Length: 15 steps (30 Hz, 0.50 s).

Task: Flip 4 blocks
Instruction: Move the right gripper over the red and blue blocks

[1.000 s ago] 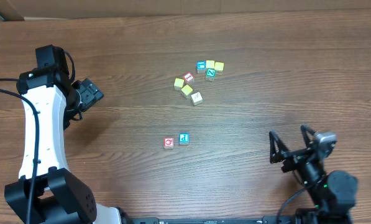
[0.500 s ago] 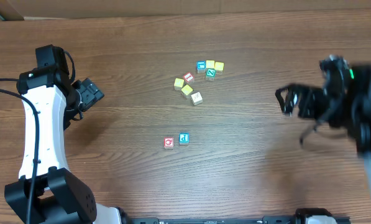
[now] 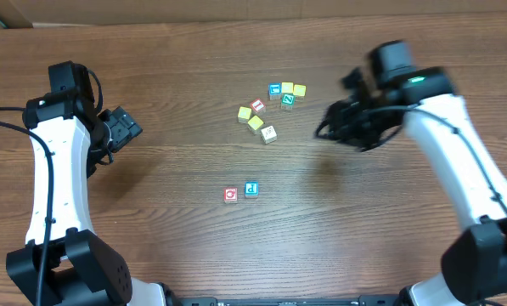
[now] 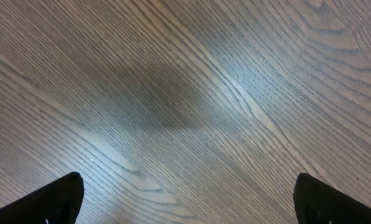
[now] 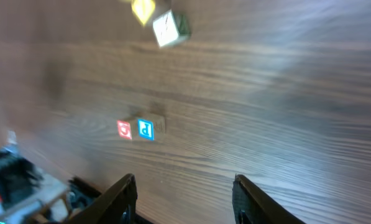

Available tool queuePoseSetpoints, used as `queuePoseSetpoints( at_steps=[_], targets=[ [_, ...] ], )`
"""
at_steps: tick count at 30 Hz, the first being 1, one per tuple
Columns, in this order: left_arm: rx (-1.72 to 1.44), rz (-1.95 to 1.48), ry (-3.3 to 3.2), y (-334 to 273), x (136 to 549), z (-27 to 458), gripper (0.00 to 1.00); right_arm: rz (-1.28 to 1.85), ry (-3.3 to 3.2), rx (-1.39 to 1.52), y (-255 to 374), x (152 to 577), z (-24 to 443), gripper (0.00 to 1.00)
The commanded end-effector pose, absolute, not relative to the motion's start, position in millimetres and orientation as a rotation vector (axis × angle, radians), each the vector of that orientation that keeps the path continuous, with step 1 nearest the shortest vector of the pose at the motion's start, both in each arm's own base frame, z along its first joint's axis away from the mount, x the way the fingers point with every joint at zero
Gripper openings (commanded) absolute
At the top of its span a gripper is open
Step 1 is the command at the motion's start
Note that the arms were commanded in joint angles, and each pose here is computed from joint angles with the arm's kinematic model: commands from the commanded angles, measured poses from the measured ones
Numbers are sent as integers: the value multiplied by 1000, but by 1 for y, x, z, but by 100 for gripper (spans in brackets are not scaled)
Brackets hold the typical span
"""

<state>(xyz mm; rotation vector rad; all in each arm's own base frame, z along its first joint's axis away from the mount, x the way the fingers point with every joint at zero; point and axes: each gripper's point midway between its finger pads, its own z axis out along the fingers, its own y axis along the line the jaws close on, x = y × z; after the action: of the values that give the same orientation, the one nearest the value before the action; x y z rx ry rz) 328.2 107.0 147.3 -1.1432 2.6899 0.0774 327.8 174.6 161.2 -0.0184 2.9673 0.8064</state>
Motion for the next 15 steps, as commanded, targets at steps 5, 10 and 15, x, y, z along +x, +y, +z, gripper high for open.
queuePoseSetpoints(
  at_steps=[5,10,15],
  targets=[
    [-1121,77,2696,107,330,148,100,541,3031,89,215,305,109,57],
    [-1121,77,2696,107,330,148,100,502,2974,27,246,295,83,57],
    [-1121,77,2696,107,330,148,100,390,2865,8,266,295,67,57]
  ],
)
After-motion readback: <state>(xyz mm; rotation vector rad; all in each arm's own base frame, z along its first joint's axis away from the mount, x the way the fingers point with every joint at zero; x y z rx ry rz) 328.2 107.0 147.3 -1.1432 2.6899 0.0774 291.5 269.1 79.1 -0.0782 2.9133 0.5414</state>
